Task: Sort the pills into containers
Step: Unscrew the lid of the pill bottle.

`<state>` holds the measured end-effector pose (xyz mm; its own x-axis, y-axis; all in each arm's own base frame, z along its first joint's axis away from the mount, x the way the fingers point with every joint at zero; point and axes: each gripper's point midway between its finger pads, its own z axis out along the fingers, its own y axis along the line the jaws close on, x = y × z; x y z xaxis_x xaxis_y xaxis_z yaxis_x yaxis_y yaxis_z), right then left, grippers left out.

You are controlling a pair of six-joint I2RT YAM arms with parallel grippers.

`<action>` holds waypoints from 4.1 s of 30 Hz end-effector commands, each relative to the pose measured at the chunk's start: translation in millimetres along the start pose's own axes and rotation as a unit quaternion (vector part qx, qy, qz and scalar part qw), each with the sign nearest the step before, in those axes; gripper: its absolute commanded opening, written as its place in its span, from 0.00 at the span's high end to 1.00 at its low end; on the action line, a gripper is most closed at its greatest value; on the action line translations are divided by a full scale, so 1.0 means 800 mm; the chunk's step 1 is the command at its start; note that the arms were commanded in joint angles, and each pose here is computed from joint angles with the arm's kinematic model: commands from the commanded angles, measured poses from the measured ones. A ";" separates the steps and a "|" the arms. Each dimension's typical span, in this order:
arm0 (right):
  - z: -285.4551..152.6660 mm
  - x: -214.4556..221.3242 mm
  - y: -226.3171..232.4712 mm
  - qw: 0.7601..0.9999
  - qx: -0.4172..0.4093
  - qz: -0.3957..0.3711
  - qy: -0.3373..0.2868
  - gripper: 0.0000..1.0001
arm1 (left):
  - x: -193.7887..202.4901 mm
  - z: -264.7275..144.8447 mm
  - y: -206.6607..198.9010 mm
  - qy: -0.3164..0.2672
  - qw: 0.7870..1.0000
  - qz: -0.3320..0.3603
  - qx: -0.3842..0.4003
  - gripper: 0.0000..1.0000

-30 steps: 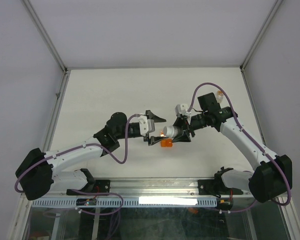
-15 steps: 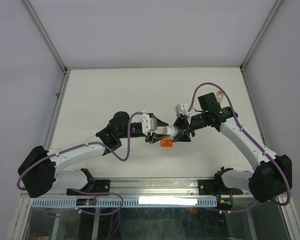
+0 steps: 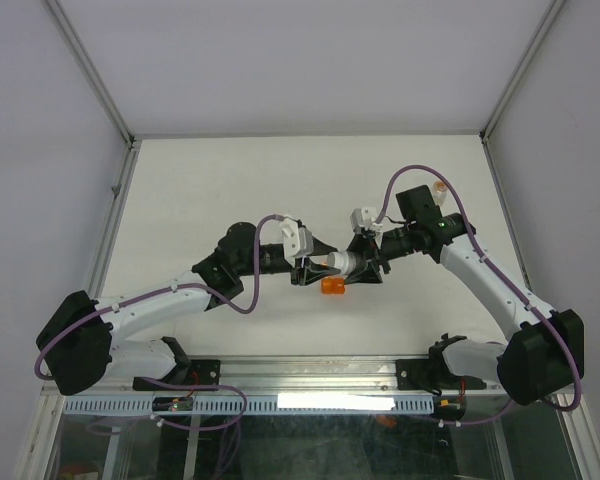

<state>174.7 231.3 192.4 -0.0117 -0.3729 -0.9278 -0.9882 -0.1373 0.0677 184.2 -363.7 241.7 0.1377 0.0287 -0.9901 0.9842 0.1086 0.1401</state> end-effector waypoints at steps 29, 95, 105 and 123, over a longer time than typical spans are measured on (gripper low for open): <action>0.000 -0.015 -0.005 1.000 -0.002 -0.013 -0.011 1.00 | -0.097 -0.028 0.041 -0.152 0.874 -0.427 -0.174 1.00; 0.000 -0.014 -0.004 1.000 -0.002 -0.017 -0.009 1.00 | -0.042 -0.063 -0.002 -0.099 0.982 0.164 -0.003 0.01; 0.001 -0.014 -0.002 1.000 -0.007 -0.017 -0.009 1.00 | -0.031 -0.031 0.000 -0.087 0.983 0.157 0.046 0.04; 0.001 -0.013 -0.003 1.000 -0.008 -0.015 -0.008 1.00 | -0.018 0.001 0.006 -0.059 0.984 0.169 0.012 0.40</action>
<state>174.5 232.6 190.5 -0.0233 -0.3864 -0.9220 -0.9862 -0.1421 0.0844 182.0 -359.0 232.9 0.3954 -0.0236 -0.9182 0.9175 0.0567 0.3937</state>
